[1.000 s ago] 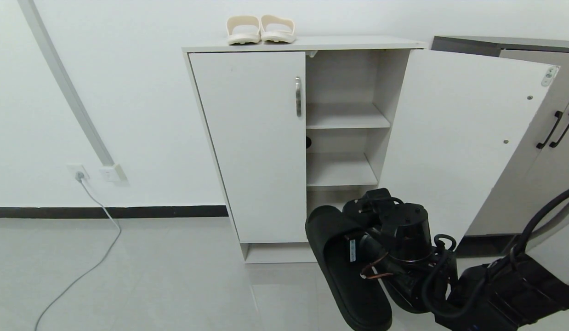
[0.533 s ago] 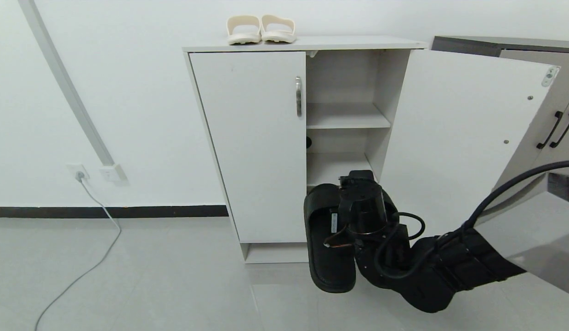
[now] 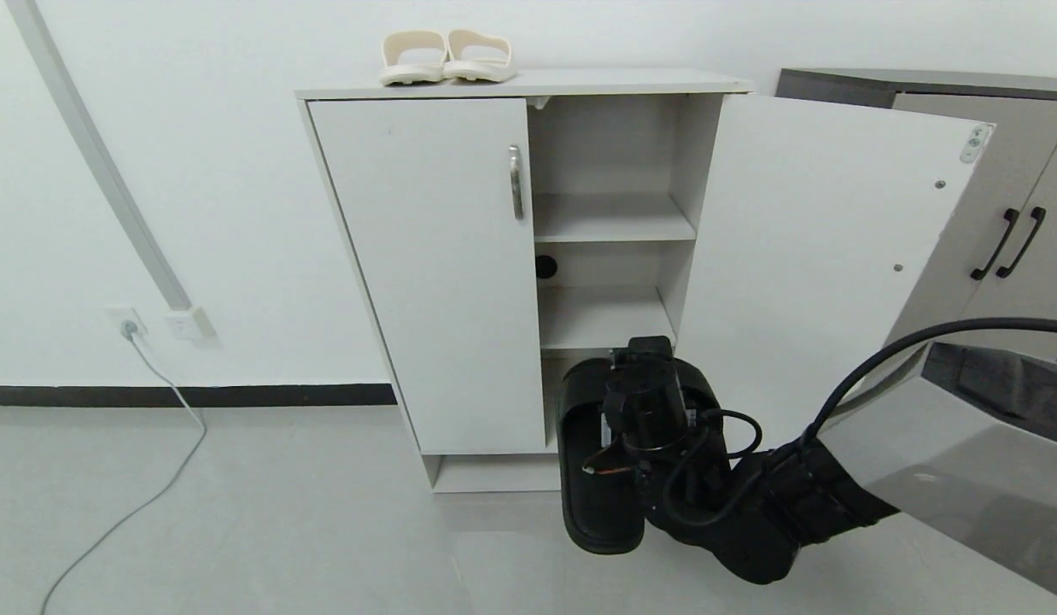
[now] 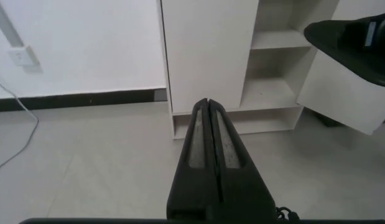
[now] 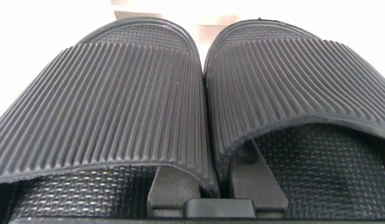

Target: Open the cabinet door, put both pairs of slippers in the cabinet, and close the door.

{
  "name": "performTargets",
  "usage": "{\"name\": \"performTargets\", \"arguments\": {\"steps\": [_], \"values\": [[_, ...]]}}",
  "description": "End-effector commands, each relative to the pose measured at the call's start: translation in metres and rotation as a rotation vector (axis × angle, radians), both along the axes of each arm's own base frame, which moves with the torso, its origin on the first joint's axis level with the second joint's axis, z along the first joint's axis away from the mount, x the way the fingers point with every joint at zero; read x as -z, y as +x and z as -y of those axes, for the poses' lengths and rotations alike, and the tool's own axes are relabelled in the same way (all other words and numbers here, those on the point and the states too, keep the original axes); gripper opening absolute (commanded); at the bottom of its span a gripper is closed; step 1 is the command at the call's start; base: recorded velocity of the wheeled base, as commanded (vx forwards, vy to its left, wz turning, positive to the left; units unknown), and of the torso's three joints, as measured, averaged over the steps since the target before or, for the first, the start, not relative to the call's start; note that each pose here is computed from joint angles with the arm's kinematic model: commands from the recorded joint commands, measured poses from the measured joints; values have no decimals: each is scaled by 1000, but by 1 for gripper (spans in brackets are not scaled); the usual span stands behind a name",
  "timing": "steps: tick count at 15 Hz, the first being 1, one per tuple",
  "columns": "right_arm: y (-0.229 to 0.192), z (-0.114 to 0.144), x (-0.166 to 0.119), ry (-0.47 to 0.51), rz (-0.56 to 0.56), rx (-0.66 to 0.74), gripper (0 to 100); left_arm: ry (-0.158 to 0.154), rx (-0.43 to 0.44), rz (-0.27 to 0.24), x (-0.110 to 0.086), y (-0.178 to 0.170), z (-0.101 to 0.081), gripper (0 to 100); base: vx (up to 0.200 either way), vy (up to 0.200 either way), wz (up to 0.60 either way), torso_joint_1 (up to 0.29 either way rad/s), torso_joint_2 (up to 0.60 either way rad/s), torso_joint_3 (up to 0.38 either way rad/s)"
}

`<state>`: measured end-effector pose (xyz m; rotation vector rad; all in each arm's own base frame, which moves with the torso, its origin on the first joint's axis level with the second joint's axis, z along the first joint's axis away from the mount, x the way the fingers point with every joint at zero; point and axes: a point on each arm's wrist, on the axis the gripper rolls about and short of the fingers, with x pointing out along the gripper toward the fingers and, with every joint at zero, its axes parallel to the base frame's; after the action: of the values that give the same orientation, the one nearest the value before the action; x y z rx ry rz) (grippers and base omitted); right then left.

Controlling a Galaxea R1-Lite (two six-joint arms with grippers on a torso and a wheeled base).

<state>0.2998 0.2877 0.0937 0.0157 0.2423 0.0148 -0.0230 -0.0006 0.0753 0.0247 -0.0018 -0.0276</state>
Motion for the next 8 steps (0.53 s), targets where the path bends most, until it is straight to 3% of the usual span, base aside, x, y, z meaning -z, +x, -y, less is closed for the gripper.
{"name": "performTargets", "arguments": {"steps": [1,8], "values": [[2,0,5,-2,-2,4,0,0,0,-3,0,0,0,0,0,0,0,0,0,0],[2,-7,18,21,12,-45,0,0,-2,-3,0,0,0,0,0,0,0,0,0,0]]}}
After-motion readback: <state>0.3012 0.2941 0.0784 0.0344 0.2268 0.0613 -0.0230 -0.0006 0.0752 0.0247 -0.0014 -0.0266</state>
